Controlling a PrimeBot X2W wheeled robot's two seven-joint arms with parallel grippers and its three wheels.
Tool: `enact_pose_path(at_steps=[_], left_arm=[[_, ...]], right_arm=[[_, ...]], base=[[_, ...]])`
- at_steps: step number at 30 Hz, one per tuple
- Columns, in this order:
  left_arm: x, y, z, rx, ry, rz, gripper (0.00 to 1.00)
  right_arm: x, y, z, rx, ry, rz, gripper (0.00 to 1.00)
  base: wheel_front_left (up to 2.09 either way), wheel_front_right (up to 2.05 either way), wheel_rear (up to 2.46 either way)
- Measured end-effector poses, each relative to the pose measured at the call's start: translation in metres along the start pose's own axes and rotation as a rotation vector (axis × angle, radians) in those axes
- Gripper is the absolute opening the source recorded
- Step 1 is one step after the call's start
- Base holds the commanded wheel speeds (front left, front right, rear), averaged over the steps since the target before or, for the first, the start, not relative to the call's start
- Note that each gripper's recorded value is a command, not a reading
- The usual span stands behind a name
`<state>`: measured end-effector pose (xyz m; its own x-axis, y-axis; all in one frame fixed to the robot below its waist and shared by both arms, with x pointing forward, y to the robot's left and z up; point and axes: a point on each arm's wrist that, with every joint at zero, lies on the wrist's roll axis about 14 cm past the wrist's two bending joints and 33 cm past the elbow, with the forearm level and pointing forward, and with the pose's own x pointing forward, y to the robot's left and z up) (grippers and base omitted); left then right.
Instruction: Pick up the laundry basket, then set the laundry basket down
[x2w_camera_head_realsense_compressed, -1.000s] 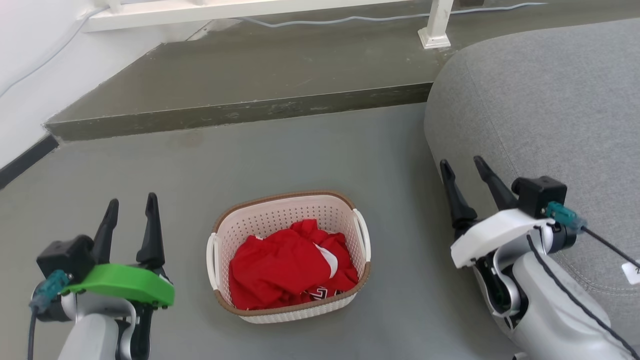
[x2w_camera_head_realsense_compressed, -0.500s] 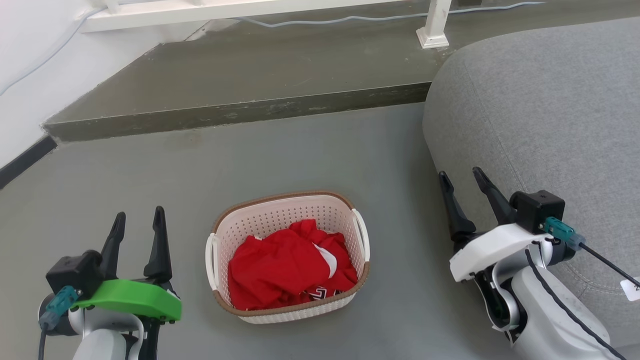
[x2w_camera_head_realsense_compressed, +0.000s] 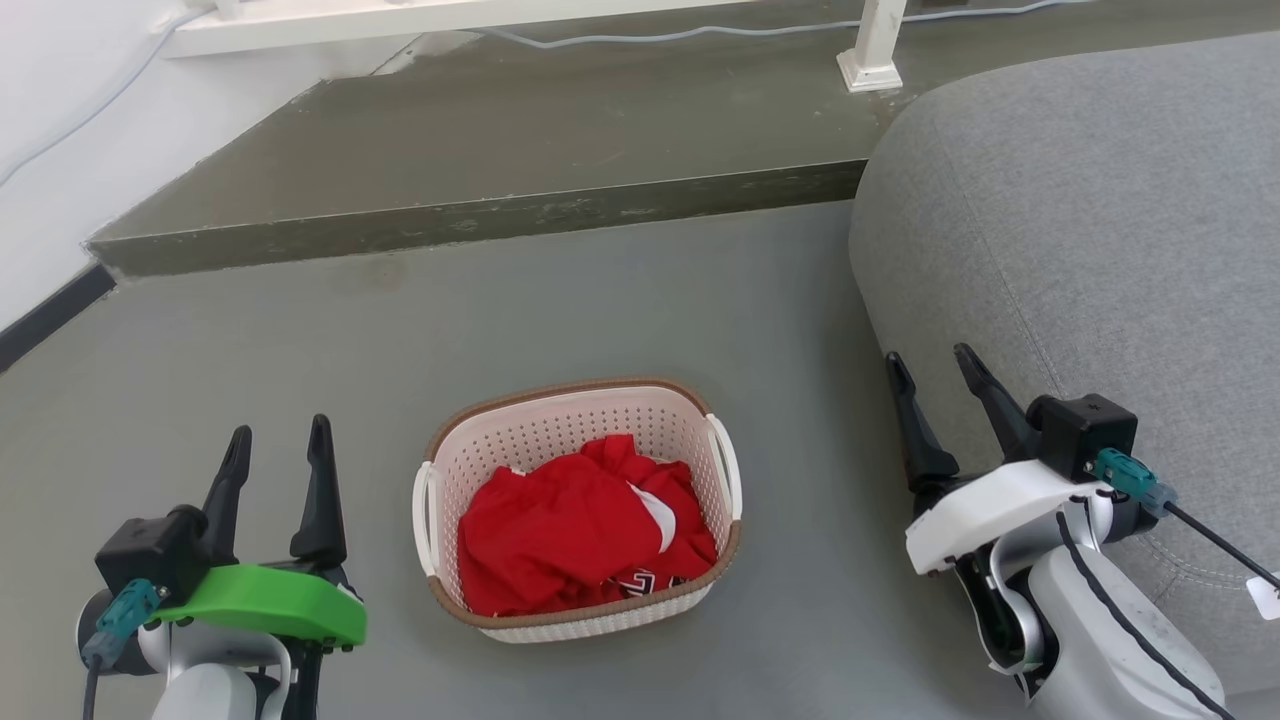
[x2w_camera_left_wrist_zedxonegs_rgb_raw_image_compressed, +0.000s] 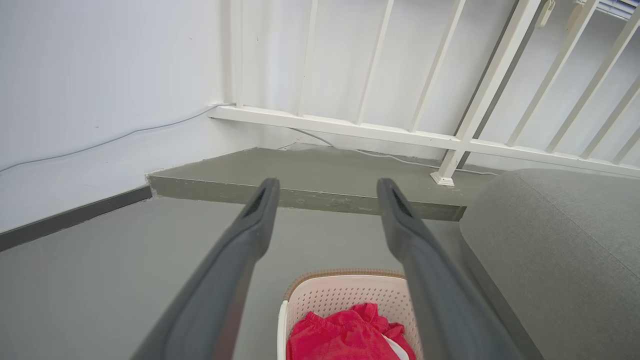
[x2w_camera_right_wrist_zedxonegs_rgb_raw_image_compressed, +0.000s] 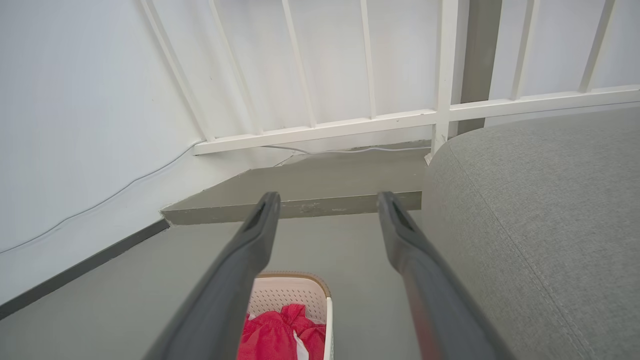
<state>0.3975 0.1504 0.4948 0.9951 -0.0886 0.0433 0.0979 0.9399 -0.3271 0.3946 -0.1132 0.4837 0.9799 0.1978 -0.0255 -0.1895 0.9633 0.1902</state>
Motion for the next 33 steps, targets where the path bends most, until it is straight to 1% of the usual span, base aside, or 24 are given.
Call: enact_pose_path(at_steps=[12,13,19,23,33], left_arm=[[-0.002,0.002,0.0,0.001,-0.001,0.004,1.0],[-0.002,0.001,-0.001,-0.001,0.002,-0.001,0.0],[-0.011,0.003,-0.023,-0.027,0.068,0.023,0.0],[-0.012,0.007,-0.024,-0.06,0.078,0.042,0.0],[-0.015,0.017,-0.028,-0.198,0.104,0.097,0.0]], right_arm=[[-0.003,0.001,-0.004,0.012,0.006,0.001,1.0],[-0.003,0.001,-0.004,0.014,0.007,-0.001,0.0],[-0.017,0.0,-0.031,0.039,0.084,-0.023,0.0],[-0.017,-0.002,-0.029,0.075,0.083,-0.037,0.0],[-0.016,-0.011,-0.025,0.241,0.083,-0.085,0.0]], base=[[0.0,0.0,0.0],[0.0,0.0,0.0],[0.0,0.0,0.0],[0.0,0.0,0.0],[0.0,0.0,0.0]])
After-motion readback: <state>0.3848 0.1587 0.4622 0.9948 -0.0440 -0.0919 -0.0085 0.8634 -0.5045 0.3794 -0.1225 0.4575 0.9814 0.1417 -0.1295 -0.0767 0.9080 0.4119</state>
